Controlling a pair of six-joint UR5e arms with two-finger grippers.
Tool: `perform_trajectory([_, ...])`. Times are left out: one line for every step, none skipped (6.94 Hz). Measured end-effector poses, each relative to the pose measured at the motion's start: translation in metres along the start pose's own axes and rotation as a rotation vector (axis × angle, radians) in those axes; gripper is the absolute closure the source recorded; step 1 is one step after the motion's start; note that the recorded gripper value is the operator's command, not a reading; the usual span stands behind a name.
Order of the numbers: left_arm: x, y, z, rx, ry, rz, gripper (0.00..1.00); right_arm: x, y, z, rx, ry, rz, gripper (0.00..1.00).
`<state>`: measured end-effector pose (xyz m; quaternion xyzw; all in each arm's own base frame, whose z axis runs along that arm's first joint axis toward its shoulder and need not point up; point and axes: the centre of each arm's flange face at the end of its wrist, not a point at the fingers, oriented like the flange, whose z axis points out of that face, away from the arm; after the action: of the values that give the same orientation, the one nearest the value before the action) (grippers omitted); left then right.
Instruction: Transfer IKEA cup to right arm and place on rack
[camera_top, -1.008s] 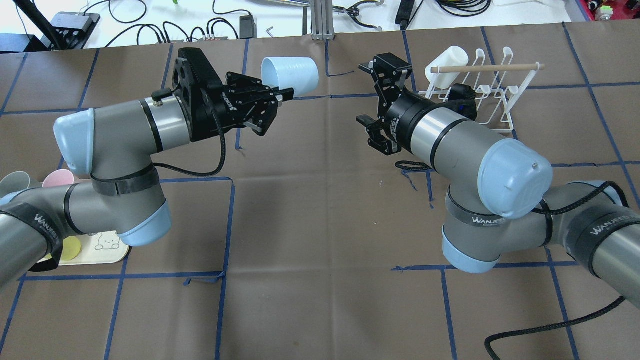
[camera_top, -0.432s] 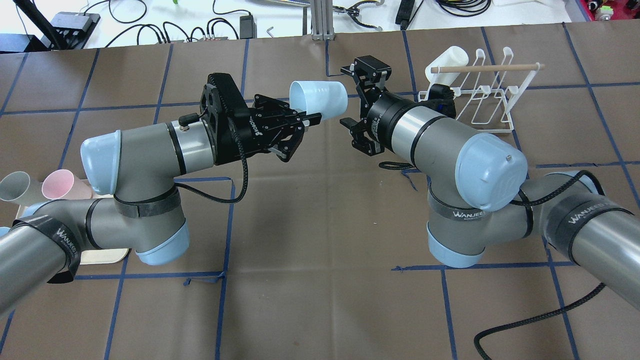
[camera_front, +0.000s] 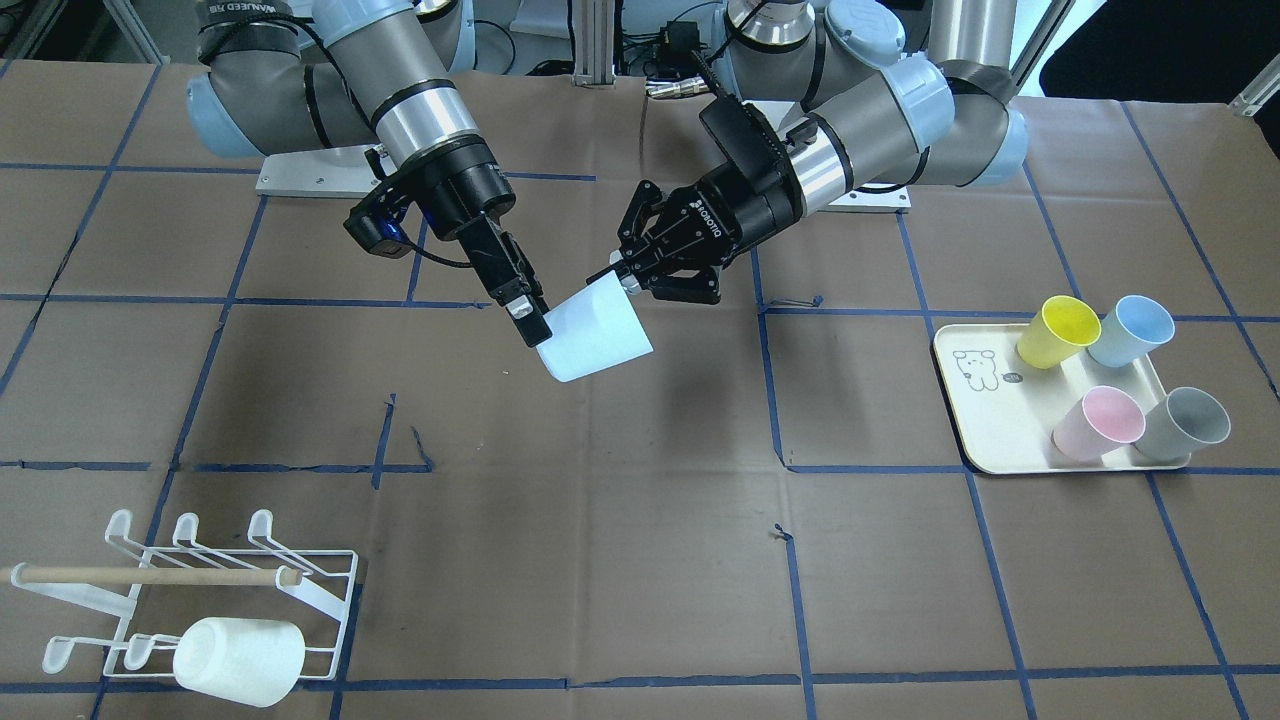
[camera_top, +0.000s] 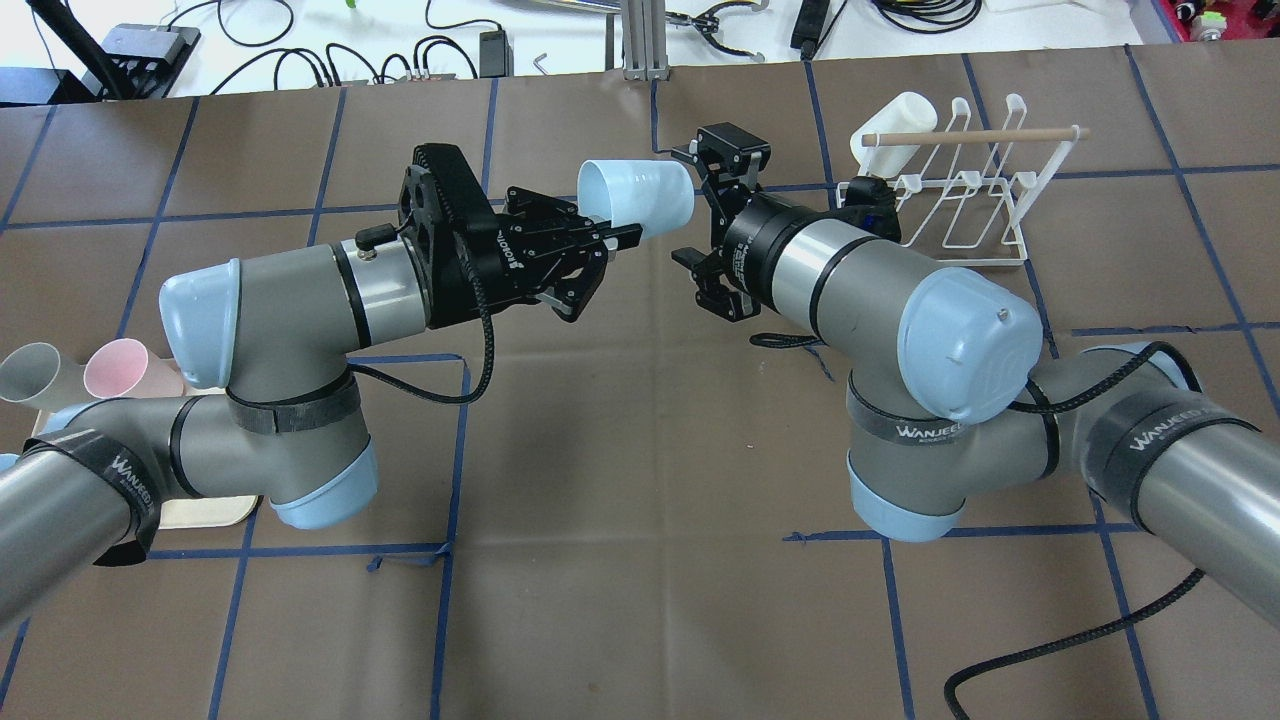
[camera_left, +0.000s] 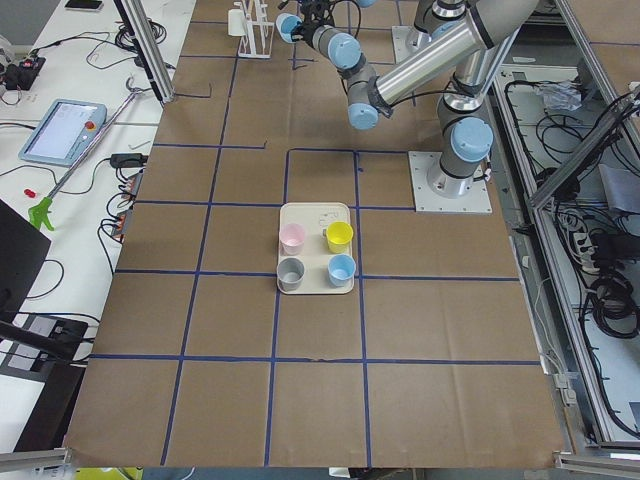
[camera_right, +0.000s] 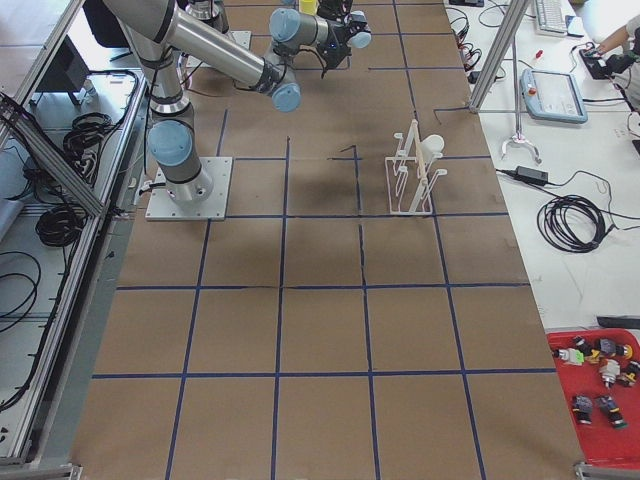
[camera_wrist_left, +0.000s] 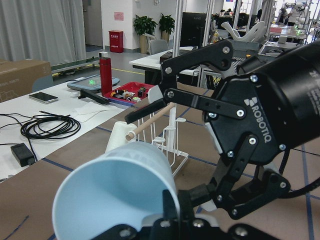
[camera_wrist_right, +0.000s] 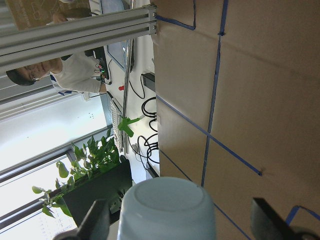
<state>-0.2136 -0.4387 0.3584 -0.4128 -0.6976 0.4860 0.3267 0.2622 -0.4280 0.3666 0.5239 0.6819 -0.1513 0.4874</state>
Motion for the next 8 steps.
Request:
perform_trajectory([0.000, 0.000, 0.000, 0.000, 0.000, 0.001, 0.97, 0.001, 0.004, 0.001, -0.007, 0.008, 0.007, 0.01])
perform_trajectory([0.000, -0.001, 0.000, 0.000, -0.001, 0.002, 0.97, 0.000, 0.006, 0.002, -0.010, 0.008, 0.012, 0.01])
perform_trajectory([0.000, -0.001, 0.000, 0.000, -0.001, 0.002, 0.97, -0.003, 0.007, 0.002, -0.013, 0.004, 0.012, 0.01])
perform_trajectory([0.000, -0.001, 0.000, 0.001, -0.001, 0.000, 0.97, -0.007, 0.009, 0.003, -0.014, 0.000, 0.011, 0.01])
perform_trajectory([0.000, -0.002, 0.000, 0.001, -0.001, -0.003, 0.97, -0.010, 0.010, 0.004, -0.015, 0.002, 0.011, 0.01])
perform_trajectory([0.000, -0.002, 0.000, 0.001, -0.002, -0.004, 0.96, -0.012, 0.010, 0.005, -0.017, 0.004, 0.011, 0.01])
perform_trajectory([-0.001, -0.002, 0.000, 0.001, -0.002, -0.004, 0.96, -0.014, 0.010, 0.008, -0.018, 0.005, 0.011, 0.01])
perform_trajectory([-0.001, -0.002, 0.000, 0.001, -0.002, -0.004, 0.96, -0.015, 0.010, 0.013, -0.020, 0.009, 0.009, 0.01])
